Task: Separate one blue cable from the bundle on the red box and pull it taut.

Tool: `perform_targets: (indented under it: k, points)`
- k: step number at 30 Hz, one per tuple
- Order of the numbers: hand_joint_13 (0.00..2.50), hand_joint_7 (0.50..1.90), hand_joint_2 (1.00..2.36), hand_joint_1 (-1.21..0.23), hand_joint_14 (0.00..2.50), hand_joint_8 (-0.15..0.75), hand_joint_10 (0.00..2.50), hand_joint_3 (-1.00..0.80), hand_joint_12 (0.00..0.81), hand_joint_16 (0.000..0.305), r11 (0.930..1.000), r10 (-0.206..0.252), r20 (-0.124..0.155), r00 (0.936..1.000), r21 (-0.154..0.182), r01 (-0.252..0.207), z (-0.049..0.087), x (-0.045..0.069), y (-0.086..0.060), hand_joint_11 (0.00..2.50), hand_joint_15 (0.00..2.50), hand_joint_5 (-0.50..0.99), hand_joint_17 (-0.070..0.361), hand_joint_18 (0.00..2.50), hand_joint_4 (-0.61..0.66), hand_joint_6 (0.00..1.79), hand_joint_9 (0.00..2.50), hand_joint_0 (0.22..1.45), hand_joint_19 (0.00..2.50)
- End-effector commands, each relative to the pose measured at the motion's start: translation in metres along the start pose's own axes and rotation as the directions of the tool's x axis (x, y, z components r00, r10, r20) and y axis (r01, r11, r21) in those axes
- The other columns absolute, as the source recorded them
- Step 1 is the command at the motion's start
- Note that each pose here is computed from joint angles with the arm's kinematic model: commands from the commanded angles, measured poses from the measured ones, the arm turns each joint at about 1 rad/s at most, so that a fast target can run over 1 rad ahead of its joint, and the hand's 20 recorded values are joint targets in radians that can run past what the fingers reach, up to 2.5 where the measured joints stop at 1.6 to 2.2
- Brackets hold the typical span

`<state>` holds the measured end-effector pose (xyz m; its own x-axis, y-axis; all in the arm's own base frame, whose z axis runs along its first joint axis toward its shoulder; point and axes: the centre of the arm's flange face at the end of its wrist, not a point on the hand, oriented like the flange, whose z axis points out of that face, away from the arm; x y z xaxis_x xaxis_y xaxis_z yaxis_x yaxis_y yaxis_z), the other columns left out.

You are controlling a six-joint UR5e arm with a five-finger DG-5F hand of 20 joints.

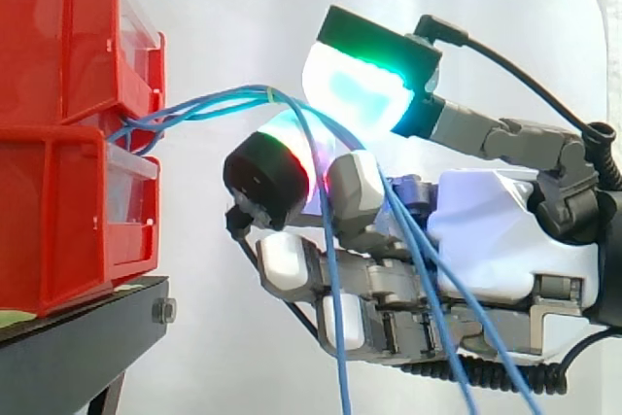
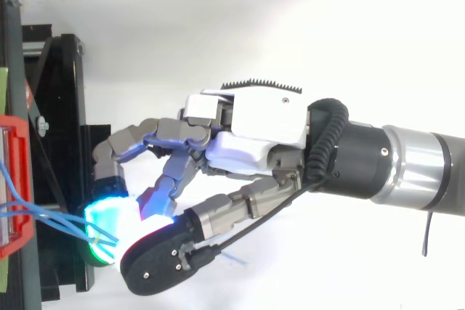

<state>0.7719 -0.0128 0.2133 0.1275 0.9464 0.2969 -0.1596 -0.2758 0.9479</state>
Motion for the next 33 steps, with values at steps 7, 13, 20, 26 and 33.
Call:
perform_targets:
  k: [7, 13, 20, 26, 33]
  points:
    - [0.95, 1.45, 1.01, -0.67, 0.01, 0.383, 0.01, -0.09, 0.449, 0.057, 0.9969, -0.068, 0.011, 0.9977, 0.040, 0.067, -0.0040, -0.0044, -0.0030, 0.46, 0.33, -0.02, 0.129, 1.02, 0.23, 0.56, 1.25, 0.56, 0.42]
    - [0.93, 1.51, 1.01, -0.70, 0.01, 0.399, 0.02, -0.06, 0.445, 0.056, 0.9874, -0.151, 0.010, 0.9884, 0.048, 0.151, -0.0044, -0.0069, -0.0030, 0.51, 0.34, -0.01, 0.125, 1.00, 0.25, 0.52, 1.23, 0.58, 0.42]
    - [0.93, 1.53, 1.01, -0.69, 0.01, 0.392, 0.01, -0.04, 0.459, 0.059, 0.9696, -0.241, 0.010, 0.9706, 0.048, 0.240, -0.0037, -0.0112, -0.0017, 0.46, 0.32, -0.01, 0.133, 1.02, 0.28, 0.50, 1.23, 0.56, 0.40]
    - [0.92, 1.48, 1.01, -0.59, 0.01, 0.389, 0.01, -0.12, 0.454, 0.058, 0.9528, -0.301, 0.012, 0.9535, 0.045, 0.300, -0.0033, -0.0114, -0.0012, 0.43, 0.31, 0.00, 0.132, 0.99, 0.30, 0.50, 1.25, 0.56, 0.42]
    - [0.90, 1.53, 1.01, -0.63, 0.01, 0.383, 0.01, -0.22, 0.432, 0.053, 0.9480, -0.316, 0.013, 0.9487, 0.045, 0.315, -0.0033, -0.0115, -0.0012, 0.49, 0.34, 0.00, 0.119, 0.94, 0.25, 0.50, 1.24, 0.55, 0.45]
